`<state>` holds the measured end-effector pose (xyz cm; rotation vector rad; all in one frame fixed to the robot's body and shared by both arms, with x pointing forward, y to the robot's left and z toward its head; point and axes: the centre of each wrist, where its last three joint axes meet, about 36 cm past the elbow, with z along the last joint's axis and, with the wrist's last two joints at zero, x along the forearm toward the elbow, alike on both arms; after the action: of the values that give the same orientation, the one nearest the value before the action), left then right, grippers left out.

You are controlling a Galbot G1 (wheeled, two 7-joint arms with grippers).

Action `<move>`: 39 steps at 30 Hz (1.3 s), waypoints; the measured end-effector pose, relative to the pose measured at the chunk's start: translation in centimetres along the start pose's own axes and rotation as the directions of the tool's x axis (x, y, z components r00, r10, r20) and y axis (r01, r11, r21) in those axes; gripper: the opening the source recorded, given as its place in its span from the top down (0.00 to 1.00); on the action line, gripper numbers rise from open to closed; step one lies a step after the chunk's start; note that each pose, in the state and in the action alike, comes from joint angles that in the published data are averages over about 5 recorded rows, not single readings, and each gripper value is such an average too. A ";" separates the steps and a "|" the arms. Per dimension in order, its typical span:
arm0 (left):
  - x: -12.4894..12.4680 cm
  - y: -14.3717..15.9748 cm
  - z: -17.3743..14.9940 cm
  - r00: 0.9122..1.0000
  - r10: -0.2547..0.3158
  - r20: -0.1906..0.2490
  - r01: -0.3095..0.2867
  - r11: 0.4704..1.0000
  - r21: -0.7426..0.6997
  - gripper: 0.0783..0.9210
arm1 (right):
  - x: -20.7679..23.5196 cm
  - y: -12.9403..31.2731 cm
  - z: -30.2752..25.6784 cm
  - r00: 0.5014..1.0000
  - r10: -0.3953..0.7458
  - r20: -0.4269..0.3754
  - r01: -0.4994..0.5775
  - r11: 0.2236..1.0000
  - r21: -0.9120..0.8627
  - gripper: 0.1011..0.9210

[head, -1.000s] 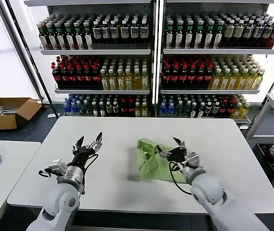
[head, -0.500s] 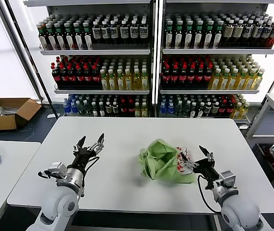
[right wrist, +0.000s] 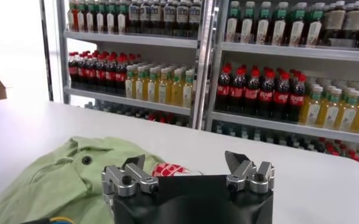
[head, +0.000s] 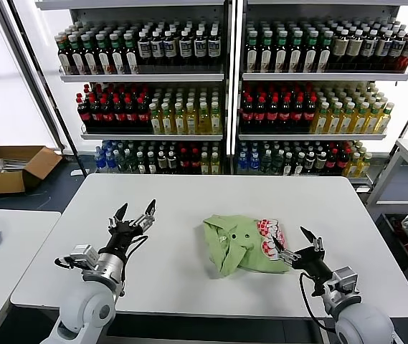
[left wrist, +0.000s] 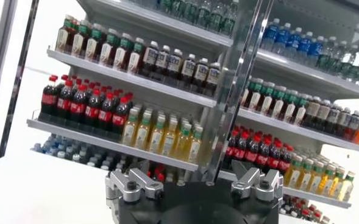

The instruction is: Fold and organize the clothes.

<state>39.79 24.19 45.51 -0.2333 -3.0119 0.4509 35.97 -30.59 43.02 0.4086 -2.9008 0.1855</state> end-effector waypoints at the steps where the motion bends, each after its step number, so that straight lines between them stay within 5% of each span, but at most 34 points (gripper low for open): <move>1: 0.0 0.0 0.0 1.000 0.000 0.000 0.000 1.000 -0.001 0.12 | 0.1 0.0 0.0 1.000 0.000 0.001 0.000 1.000 -0.001 0.12; 39: 0.6 -0.3 -0.3 1.000 0.015 0.002 -0.015 1.000 -0.015 0.12 | 1.1 0.8 0.1 0.999 -0.009 0.037 0.011 0.998 -0.061 0.12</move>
<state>39.15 24.14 45.92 -0.2566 -3.0190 0.4306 34.66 -30.10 43.08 0.4197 -2.9313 0.0876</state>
